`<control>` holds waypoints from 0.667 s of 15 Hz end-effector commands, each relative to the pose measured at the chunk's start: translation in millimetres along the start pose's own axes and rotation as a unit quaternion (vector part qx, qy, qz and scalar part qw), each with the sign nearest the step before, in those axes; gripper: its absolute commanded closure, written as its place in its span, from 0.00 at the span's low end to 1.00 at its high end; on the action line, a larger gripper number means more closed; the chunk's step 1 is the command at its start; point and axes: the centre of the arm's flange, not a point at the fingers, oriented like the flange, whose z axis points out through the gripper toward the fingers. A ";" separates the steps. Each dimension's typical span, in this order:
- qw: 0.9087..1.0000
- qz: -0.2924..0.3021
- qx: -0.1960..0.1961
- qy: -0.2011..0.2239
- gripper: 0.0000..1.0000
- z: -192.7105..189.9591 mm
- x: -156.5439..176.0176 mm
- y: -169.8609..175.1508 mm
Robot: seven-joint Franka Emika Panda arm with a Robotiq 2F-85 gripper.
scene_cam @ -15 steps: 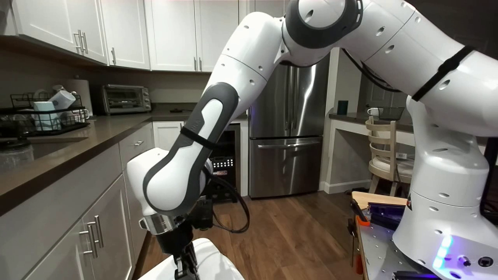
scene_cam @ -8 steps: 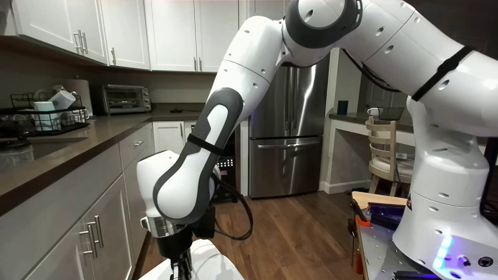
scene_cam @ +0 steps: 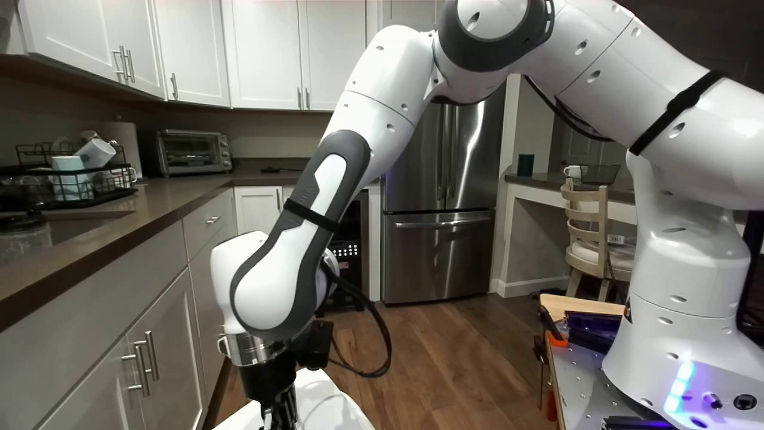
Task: Close the bin cover
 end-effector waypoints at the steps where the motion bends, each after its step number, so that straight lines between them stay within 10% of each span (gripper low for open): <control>1: 1.000 0.002 0.007 0.000 0.75 -1.4 -0.1 -0.5; 3: 1.000 0.004 0.013 0.002 0.68 -2.9 -0.3 1.4; 4: 1.000 0.004 0.014 0.001 0.43 -3.0 -0.4 1.5; 5: 0.999 0.002 -0.032 0.018 0.84 -2.6 1.2 4.8; 10: 0.990 -0.042 -0.103 0.089 0.95 -1.9 11.7 13.0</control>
